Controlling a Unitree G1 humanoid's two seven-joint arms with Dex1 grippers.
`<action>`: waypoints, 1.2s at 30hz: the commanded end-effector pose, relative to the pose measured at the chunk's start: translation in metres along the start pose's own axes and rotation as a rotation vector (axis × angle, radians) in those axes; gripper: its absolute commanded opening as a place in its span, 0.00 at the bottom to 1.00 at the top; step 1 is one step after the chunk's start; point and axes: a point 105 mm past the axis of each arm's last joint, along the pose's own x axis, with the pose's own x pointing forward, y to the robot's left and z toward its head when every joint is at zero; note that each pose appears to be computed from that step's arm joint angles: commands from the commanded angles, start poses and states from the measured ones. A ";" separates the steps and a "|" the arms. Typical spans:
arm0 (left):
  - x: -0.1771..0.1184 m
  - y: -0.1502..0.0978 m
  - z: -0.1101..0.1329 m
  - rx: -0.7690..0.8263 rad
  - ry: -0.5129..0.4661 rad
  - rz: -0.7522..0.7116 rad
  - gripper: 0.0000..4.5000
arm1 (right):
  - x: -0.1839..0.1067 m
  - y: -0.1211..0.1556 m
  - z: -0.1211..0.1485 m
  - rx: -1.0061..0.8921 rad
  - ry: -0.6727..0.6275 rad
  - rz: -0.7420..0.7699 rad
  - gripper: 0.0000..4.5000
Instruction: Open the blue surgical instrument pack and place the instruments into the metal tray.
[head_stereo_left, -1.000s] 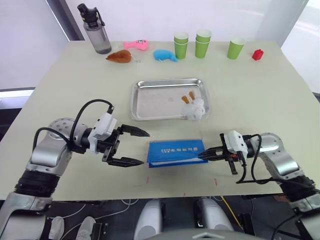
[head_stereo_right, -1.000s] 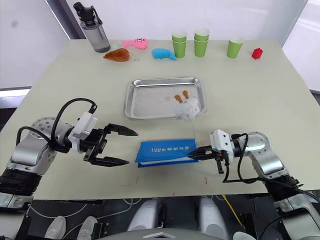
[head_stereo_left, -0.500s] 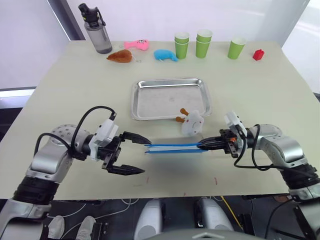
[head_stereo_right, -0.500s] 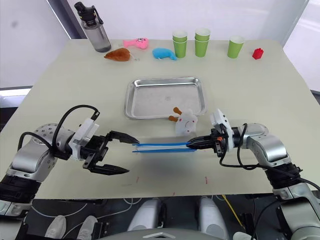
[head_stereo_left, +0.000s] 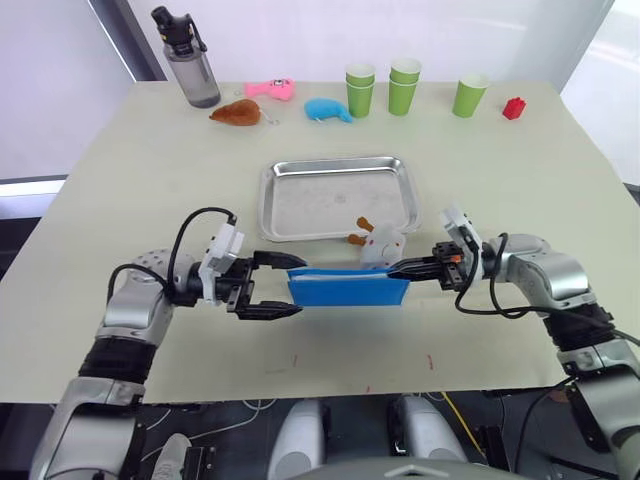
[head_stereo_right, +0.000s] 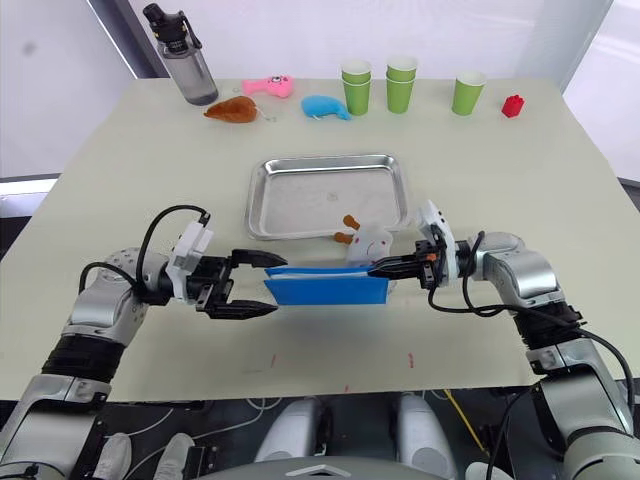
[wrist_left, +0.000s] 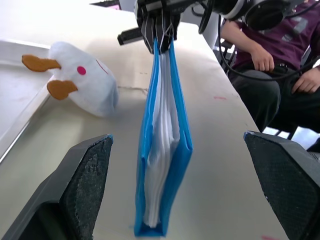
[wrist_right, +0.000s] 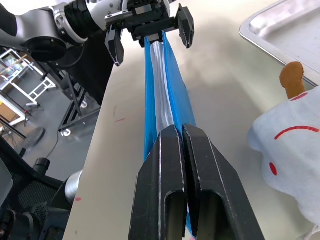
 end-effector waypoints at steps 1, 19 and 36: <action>-0.002 0.001 0.001 0.010 0.000 -0.027 1.00 | -0.001 0.001 0.005 -0.028 -0.001 0.008 0.01; 0.012 0.001 -0.004 -0.008 -0.019 -0.067 0.01 | -0.006 0.002 0.010 -0.093 -0.002 -0.034 0.00; 0.008 -0.006 -0.001 0.029 -0.026 -0.052 0.00 | -0.046 -0.012 0.054 -0.047 -0.344 -0.253 0.99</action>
